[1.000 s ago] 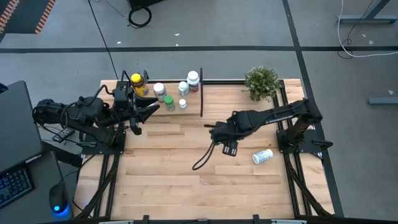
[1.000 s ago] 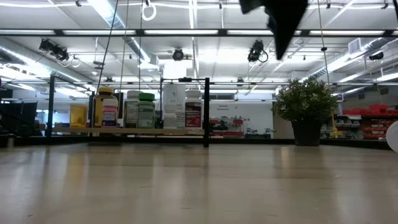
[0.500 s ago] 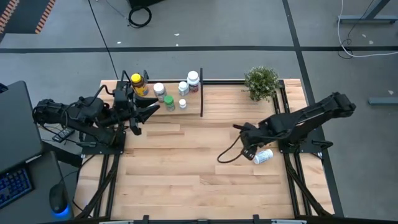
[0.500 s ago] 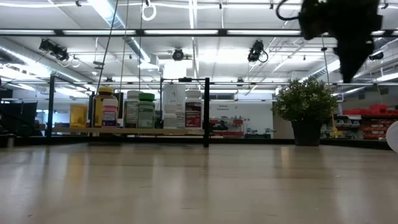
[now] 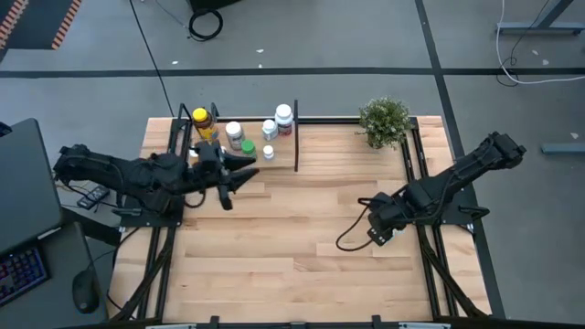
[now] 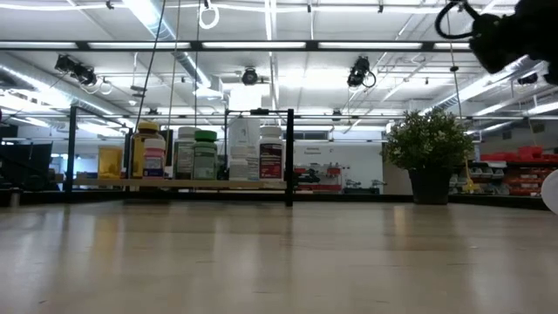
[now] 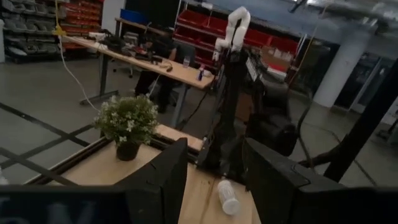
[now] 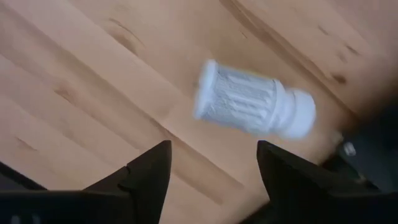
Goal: Pick and place medicine bottles onto shelf by color
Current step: Put the white medicine bottle on the shelf
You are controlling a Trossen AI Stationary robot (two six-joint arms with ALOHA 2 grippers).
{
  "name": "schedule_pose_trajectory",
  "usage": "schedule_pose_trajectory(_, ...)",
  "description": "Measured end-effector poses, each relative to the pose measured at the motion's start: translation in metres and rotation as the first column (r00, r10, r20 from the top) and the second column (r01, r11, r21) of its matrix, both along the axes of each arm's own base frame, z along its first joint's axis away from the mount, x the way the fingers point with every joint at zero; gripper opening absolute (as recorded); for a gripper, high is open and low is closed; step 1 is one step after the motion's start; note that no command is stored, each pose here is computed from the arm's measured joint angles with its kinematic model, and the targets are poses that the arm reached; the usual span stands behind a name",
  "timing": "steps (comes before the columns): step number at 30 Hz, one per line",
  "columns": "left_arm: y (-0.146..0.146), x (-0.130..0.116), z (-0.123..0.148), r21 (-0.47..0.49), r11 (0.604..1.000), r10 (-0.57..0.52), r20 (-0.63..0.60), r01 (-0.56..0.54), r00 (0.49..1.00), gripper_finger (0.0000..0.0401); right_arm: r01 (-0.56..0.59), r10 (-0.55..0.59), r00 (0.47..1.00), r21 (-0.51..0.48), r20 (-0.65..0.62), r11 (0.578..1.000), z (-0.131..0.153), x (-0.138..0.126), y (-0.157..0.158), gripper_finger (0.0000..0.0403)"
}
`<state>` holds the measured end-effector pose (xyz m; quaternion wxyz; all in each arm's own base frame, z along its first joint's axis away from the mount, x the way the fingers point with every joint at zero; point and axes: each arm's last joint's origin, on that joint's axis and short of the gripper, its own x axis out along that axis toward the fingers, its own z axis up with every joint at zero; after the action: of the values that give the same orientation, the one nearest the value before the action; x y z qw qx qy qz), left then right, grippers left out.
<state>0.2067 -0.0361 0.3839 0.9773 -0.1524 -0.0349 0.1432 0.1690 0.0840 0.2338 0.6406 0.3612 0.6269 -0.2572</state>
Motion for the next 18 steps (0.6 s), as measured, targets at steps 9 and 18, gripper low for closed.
schedule_pose_trajectory(9,-0.005,0.019,-0.012,0.034,0.999,0.0,-0.054,0.002,0.999,0.0162,0.054,-0.057,0.995,-0.035,-0.077,0.998,0.005,-0.023,0.01,0.0308)
schedule_pose_trajectory(18,-0.005,0.019,-0.012,0.025,1.0,-0.001,-0.048,0.002,0.999,0.0162,0.114,-0.126,0.988,-0.139,-0.083,0.984,-0.008,-0.024,0.017,0.0396)
